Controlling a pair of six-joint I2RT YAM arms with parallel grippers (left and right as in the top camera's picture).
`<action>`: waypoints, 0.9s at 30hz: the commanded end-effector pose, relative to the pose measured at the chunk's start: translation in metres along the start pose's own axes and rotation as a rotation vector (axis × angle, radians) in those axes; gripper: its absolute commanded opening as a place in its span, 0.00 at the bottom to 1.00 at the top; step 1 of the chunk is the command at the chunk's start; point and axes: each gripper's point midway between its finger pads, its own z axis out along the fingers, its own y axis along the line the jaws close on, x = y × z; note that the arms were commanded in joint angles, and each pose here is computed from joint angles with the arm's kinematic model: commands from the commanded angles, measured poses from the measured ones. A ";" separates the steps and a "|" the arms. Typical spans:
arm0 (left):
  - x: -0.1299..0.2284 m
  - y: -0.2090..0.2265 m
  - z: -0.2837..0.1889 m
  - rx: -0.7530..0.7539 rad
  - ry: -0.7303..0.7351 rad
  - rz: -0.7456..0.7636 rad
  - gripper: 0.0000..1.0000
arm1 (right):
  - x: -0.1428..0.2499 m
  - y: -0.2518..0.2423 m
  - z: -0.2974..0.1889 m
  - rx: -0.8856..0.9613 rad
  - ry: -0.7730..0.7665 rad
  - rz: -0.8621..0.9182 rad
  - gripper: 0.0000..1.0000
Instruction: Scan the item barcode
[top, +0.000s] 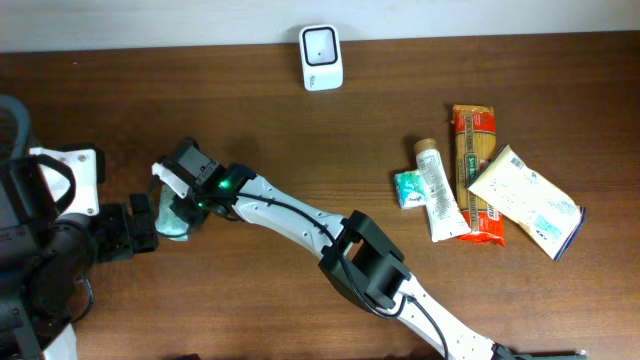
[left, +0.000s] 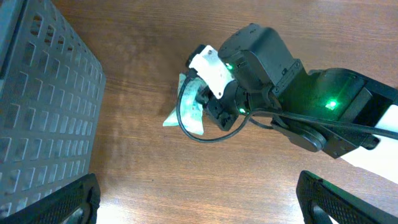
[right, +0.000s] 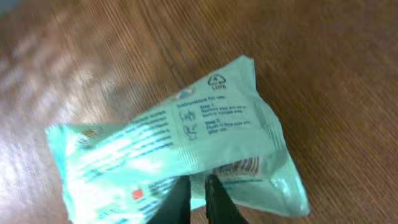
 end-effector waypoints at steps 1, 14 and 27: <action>-0.001 0.002 -0.002 -0.010 -0.008 0.014 0.99 | 0.020 -0.006 0.007 0.025 0.067 0.007 0.04; -0.001 0.002 -0.002 -0.010 -0.008 0.014 0.99 | -0.041 -0.018 -0.023 0.016 -0.099 -0.077 0.87; -0.001 0.002 -0.002 -0.010 -0.008 0.014 0.99 | 0.053 -0.057 -0.001 0.034 0.223 -0.045 0.84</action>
